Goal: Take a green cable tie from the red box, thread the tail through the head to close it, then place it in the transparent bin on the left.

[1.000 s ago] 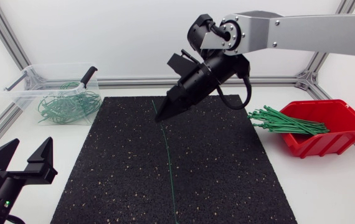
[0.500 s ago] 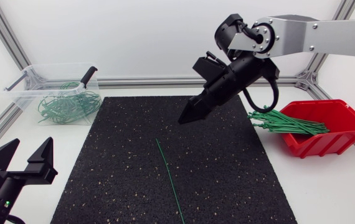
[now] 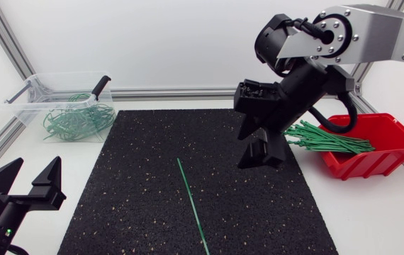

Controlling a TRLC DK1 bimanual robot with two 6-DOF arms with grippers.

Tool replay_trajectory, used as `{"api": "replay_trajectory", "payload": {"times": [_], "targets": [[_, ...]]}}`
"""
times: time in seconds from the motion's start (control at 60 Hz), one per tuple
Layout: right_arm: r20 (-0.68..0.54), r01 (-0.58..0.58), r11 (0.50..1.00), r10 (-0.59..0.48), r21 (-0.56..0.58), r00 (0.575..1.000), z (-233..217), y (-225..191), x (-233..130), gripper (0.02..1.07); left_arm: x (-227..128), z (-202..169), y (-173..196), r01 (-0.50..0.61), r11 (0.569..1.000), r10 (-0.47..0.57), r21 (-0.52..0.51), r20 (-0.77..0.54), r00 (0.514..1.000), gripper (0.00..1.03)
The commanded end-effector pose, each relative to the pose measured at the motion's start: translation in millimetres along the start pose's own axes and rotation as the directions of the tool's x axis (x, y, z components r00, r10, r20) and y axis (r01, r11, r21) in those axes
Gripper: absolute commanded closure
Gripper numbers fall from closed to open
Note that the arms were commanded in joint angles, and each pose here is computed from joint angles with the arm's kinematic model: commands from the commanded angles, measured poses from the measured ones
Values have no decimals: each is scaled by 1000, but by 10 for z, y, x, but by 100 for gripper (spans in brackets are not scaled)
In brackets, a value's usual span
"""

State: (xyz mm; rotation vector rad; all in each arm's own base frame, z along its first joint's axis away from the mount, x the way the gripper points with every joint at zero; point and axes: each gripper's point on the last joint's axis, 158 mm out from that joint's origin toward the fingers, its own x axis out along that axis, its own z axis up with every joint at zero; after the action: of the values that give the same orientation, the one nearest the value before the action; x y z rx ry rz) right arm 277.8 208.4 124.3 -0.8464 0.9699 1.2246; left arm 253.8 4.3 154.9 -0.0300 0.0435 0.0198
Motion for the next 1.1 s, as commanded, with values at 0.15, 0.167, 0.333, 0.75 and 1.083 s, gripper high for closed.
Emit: {"api": "replay_trajectory", "payload": {"times": [0.15, 0.167, 0.333, 0.75, 1.083], "targets": [[-154, -113, 936, 64, -333, 986, -249, 388, 195, 6, 14, -251, -31, 14, 1000, -14, 2, -64, 998, 4], [-167, -111, 931, 55, -348, 984, -262, 393, 221, 6, 14, -251, -31, 14, 1000, -14, 2, -64, 998, 4], [-252, -144, 820, -1, -554, 968, -395, 539, 435, 6, 14, -244, -20, 10, 1000, -10, 1, -61, 998, 4], [-266, -191, 490, -88, -851, 960, -218, 905, 743, 6, 14, -248, -19, 10, 1000, -10, 1, -63, 998, 4], [-310, -273, 299, -86, -915, 947, -199, 1335, 832, 20, 14, -243, -8, 5, 1000, -5, 1, -61, 998, 4]]}}
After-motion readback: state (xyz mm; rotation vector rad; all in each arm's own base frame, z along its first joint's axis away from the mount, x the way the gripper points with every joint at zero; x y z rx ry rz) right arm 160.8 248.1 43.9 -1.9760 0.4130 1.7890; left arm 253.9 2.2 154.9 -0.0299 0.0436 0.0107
